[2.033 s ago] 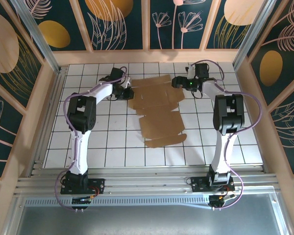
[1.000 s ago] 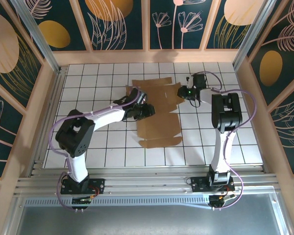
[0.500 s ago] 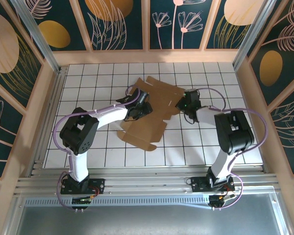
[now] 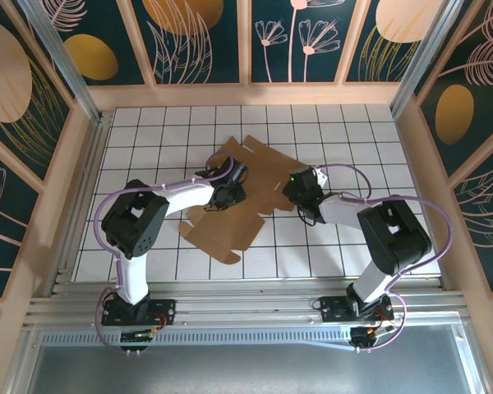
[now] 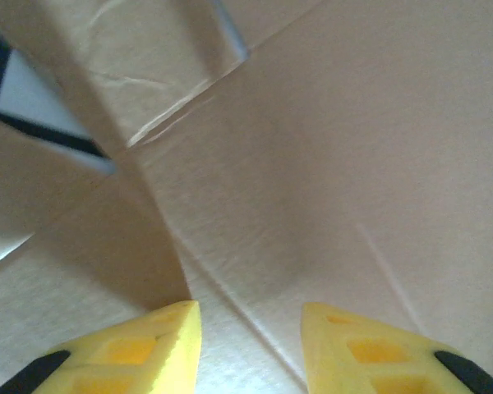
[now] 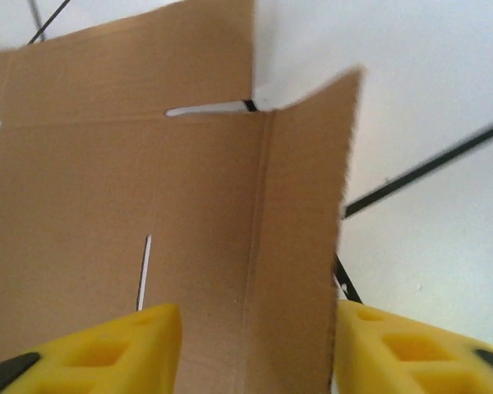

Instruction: Fold the paper box

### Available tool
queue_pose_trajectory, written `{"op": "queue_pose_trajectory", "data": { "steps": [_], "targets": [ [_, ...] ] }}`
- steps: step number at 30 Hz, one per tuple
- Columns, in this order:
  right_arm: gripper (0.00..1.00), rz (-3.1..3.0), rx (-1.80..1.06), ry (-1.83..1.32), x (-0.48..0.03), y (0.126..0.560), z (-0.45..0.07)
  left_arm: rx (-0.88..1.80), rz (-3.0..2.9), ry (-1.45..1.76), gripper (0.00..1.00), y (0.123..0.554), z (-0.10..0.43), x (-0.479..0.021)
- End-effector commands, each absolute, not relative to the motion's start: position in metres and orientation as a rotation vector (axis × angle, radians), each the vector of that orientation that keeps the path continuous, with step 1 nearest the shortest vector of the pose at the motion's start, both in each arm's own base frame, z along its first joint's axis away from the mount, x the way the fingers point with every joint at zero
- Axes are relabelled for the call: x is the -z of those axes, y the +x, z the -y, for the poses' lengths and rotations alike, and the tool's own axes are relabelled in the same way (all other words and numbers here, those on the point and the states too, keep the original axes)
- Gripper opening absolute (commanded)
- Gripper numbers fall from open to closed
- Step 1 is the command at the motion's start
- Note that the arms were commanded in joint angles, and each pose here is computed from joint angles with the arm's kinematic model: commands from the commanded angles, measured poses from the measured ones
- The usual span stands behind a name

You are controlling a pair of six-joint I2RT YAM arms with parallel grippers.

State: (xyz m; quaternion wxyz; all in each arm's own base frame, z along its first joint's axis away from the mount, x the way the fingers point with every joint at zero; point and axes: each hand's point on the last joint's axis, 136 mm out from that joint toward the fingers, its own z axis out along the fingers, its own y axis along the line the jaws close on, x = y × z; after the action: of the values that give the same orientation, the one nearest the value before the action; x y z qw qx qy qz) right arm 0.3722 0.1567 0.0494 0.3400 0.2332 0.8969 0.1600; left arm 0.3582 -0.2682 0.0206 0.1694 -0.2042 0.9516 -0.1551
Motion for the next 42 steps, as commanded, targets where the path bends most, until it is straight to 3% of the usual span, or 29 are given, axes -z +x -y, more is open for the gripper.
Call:
{"op": "queue_pose_trajectory", "data": {
  "steps": [1,2,5,16,25,36,42],
  "targets": [
    [0.58,-2.282,-0.486,0.257,-0.109,0.392,-0.158,0.434,-2.735,-0.558,0.35,0.347,0.263,-0.017],
    [0.66,-2.271,-0.525,0.213,-0.118,0.398,-0.152,0.442,-2.732,-0.558,0.35,0.346,0.263,-0.017],
    [0.74,-2.254,-0.652,0.082,-0.140,0.419,-0.134,0.465,-2.730,-0.533,0.34,0.344,0.264,-0.017],
    [0.83,-2.435,-0.806,-0.213,-0.108,0.501,-0.138,0.422,-2.734,-0.422,0.33,0.349,0.264,-0.012],
    [0.96,-2.555,-0.841,-0.245,-0.065,0.506,-0.147,0.404,-2.734,-0.364,0.33,0.353,0.266,-0.013],
    [0.94,-2.600,-0.918,-0.356,-0.049,0.485,-0.177,0.373,-2.737,-0.346,0.33,0.357,0.266,-0.005],
    [0.84,-2.599,-0.960,-0.355,-0.053,0.481,-0.183,0.366,-2.733,-0.330,0.32,0.361,0.268,-0.007]
  ]
}}
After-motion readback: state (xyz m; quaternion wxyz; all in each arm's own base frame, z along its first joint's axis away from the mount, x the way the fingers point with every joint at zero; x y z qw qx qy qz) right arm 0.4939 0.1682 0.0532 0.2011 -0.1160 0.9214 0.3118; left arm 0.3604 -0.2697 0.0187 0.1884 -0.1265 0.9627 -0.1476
